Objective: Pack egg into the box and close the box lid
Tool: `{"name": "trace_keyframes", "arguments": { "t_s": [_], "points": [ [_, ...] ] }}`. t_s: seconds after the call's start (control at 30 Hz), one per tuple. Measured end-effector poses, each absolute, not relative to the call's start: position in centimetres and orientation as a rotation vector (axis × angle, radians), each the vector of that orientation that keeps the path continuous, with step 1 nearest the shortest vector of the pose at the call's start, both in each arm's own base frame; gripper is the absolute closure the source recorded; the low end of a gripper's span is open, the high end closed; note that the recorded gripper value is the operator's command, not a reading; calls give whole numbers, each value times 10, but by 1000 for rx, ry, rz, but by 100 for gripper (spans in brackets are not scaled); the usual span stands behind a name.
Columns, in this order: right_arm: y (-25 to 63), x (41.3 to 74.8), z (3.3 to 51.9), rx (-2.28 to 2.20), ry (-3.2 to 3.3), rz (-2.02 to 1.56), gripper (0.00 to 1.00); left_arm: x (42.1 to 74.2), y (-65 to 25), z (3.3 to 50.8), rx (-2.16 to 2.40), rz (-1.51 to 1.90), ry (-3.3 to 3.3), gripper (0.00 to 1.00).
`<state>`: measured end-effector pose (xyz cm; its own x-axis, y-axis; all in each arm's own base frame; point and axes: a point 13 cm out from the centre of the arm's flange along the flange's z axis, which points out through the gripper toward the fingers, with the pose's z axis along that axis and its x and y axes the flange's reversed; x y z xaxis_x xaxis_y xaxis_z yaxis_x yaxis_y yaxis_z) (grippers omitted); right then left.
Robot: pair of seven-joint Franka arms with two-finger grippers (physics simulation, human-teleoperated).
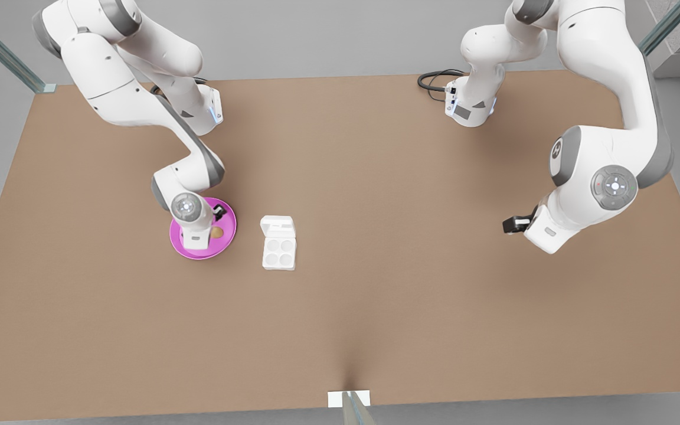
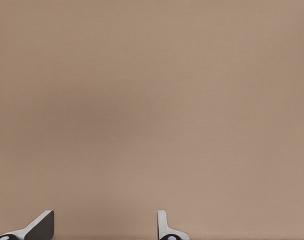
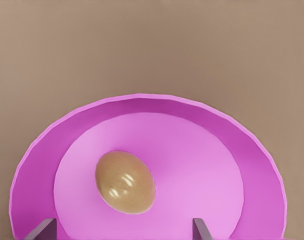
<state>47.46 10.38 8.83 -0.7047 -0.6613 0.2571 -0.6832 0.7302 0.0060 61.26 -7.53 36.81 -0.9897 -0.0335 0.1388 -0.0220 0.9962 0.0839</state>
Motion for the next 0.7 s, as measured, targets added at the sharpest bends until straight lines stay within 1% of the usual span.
{"name": "trace_keyframes", "arguments": {
  "t_s": [0.1, 0.23, 0.33, 0.7],
  "points": [
    [100, 483, 98, 1081, -2723, 126, 0, 613, -75, 369, 42, -124, -3000, 0],
    [111, 473, 78, 1126, -2689, 69, 0, 613, -75, 369, 43, -125, -2999, 0],
    [115, 471, 69, 1151, -2677, 45, 0, 613, -75, 367, 43, -124, -2997, 0],
    [120, 472, 56, 1216, -2648, 10, 0, 613, -79, 366, 43, -107, -2995, 0]
  ]
}}
